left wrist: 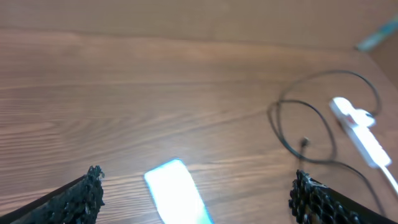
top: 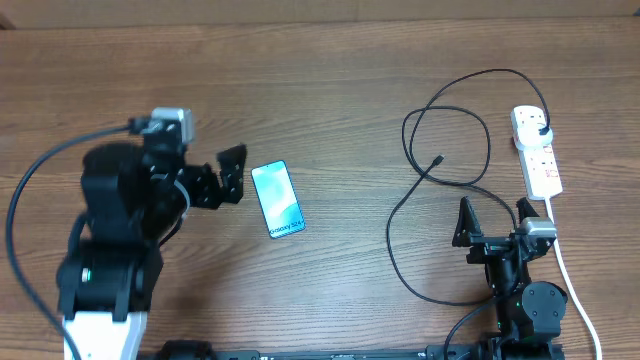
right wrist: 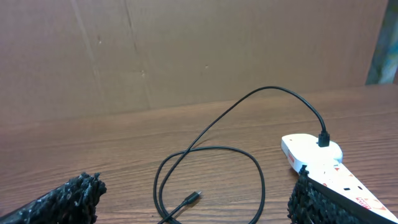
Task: Plug charger to phone and switch on socket
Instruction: 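Move the left gripper over the blue-screened phone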
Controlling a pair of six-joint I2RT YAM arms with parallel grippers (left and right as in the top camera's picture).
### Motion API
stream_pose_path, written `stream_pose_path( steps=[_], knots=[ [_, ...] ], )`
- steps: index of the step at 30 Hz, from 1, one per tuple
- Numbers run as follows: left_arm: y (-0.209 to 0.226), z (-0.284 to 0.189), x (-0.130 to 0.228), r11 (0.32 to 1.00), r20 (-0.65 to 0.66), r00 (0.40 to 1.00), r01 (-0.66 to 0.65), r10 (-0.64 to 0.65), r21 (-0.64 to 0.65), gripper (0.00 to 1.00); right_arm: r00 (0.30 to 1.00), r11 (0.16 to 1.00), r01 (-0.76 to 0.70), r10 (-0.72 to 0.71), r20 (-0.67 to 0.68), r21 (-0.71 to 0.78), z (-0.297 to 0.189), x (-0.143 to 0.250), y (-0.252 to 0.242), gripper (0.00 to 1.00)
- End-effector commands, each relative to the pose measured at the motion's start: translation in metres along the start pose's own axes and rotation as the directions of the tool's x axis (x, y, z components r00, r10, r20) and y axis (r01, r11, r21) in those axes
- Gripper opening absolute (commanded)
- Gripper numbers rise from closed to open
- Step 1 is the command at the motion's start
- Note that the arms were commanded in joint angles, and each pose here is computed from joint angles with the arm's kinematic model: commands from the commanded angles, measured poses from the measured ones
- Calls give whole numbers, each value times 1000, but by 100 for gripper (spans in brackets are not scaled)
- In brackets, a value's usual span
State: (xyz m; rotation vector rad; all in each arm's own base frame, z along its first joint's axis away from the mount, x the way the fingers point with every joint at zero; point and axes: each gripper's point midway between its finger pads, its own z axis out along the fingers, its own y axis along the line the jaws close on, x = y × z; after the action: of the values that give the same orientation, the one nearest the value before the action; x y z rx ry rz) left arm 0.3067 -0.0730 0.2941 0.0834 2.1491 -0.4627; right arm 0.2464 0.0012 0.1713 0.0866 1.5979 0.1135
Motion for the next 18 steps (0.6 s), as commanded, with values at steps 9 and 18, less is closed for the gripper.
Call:
stream_pose_path(
  steps=[9, 18],
  knots=[
    [-15, 57, 37, 979, -263, 962, 125, -80, 160, 100, 1000, 1000, 2, -2, 5, 8, 0, 2, -2, 100],
    [7, 90, 64, 970, -336, 910, 220, -243, -105, 100, 1000, 1000, 2, -2, 5, 8, 0, 2, -2, 100]
  ],
)
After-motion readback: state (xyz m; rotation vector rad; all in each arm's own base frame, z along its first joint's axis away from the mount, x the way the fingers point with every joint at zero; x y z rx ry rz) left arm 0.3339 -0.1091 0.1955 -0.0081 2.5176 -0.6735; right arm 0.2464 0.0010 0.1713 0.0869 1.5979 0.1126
